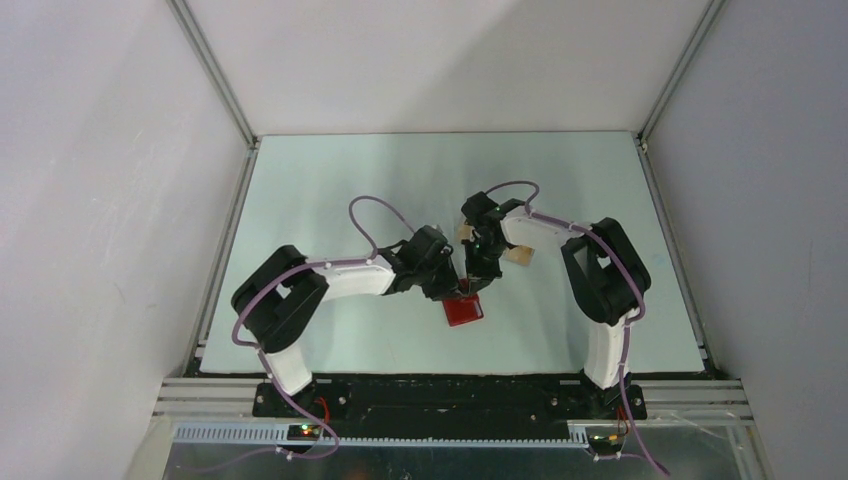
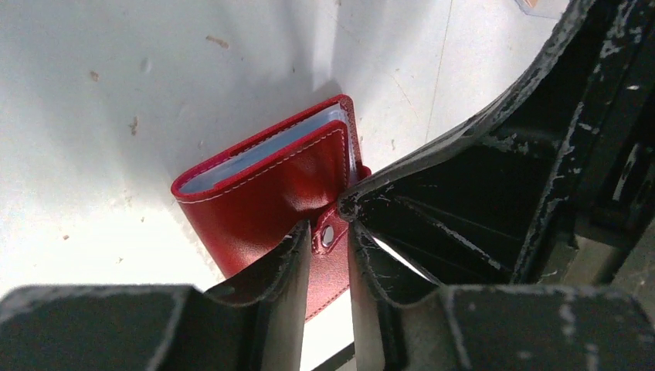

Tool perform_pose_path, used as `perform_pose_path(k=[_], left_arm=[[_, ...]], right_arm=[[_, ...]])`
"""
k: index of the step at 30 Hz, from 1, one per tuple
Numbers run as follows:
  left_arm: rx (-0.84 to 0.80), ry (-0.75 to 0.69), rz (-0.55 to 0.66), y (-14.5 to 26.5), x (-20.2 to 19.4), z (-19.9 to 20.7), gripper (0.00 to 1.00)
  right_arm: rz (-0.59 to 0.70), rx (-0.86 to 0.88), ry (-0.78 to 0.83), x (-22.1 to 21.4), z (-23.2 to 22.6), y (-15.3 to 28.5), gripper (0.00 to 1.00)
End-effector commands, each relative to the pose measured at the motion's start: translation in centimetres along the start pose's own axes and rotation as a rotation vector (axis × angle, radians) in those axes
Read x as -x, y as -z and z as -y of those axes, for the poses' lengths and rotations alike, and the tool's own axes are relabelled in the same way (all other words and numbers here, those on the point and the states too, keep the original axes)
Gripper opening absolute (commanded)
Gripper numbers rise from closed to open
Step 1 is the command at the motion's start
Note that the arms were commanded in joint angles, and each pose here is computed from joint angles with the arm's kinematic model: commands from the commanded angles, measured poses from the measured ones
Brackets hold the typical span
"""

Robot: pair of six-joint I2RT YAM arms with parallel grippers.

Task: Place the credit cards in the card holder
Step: Close the card holder at the center of the board.

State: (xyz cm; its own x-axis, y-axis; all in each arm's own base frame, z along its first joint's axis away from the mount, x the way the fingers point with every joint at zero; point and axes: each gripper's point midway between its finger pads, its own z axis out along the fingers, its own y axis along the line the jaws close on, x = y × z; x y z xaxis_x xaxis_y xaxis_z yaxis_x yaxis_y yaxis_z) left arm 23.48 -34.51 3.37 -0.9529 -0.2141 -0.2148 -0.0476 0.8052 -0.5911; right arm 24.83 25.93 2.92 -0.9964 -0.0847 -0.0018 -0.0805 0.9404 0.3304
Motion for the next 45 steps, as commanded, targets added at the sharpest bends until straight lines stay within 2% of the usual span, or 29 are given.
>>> perform_pose_path(k=[1, 7, 17, 22, 29, 37, 45], left_arm=[[-0.061, 0.033, -0.001, 1.2, -0.2, 0.2, 0.31], [-0.003, 0.006, 0.011, 2.1, -0.4, -1.3, 0.29], [-0.09, -0.047, 0.034, 3.9, 0.6, 1.5, 0.35], [-0.055, -0.054, 0.04, 4.5, 0.8, 0.5, 0.34], [-0.034, -0.04, -0.026, 3.6, -0.8, -0.7, 0.29], [-0.127, -0.009, -0.046, 2.1, -1.0, 1.0, 0.29], [-0.071, 0.016, -0.049, 1.1, -1.6, -0.9, 0.27]], right_arm=[[-0.004, 0.063, 0.009, -0.7, -1.2, 1.3, 0.0], [0.01, 0.091, 0.012, -0.4, -1.6, 2.1, 0.0], [0.013, 0.099, 0.019, -0.4, -1.9, 2.4, 0.0], [0.005, 0.102, 0.022, -0.5, -2.0, 2.4, 0.0], [-0.003, 0.093, 0.028, -0.7, -2.1, 2.2, 0.0], [-0.025, 0.085, 0.032, -1.0, -2.0, 1.3, 0.0], [-0.036, 0.087, 0.037, -1.2, -2.2, 0.8, 0.0]])
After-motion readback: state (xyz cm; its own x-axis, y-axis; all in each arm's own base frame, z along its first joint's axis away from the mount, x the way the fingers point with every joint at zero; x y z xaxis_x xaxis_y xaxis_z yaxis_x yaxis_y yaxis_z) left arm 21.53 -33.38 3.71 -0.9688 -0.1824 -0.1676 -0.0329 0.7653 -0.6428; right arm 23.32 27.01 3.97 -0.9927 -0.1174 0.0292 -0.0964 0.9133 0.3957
